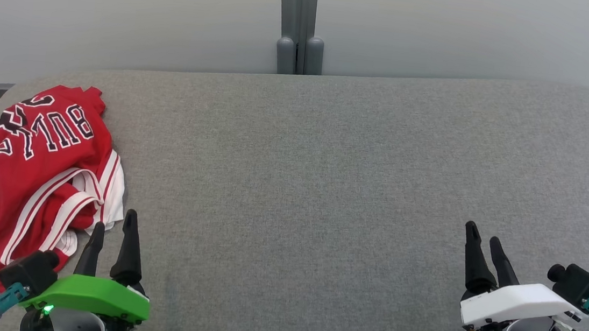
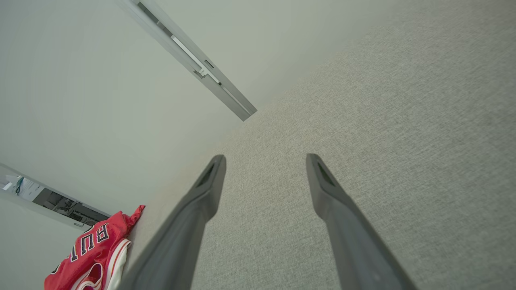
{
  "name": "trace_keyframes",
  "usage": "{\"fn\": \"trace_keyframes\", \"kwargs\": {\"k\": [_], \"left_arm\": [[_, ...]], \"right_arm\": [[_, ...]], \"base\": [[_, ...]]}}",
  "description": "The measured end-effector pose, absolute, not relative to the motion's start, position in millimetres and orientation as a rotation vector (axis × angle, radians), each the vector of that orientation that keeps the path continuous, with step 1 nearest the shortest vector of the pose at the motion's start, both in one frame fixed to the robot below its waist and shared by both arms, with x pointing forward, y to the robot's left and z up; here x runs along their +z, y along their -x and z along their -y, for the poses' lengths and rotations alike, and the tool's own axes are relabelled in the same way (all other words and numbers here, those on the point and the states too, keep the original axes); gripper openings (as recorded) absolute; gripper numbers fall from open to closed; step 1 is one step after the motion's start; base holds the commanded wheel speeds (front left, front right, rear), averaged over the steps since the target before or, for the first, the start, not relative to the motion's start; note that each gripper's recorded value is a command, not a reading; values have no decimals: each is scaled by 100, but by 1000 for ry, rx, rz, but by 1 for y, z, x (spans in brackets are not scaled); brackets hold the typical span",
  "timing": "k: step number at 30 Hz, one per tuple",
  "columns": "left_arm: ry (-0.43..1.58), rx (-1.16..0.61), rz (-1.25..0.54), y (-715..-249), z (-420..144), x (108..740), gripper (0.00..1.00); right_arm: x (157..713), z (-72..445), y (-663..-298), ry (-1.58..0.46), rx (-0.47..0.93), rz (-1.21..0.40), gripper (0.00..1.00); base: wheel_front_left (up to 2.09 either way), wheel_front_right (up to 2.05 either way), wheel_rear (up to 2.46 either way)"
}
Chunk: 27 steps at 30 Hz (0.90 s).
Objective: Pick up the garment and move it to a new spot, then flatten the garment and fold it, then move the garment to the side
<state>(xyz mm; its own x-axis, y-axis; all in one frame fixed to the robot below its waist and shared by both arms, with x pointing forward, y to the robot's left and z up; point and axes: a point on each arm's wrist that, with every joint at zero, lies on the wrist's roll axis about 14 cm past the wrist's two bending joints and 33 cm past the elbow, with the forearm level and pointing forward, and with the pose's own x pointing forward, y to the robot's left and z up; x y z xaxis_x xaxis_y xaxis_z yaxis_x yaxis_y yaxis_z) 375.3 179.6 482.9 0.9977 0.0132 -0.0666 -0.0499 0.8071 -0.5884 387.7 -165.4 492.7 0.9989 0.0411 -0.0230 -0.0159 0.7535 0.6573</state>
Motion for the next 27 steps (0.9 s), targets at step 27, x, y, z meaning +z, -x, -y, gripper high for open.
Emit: {"fn": "trace_keyframes", "kwargs": {"k": [27], "left_arm": [[365, -33, -16, -374, -169, 490, 100]], "right_arm": [[498, 146, -392, -412, 119, -11, 100]], "base": [[0, 0, 0]]}}
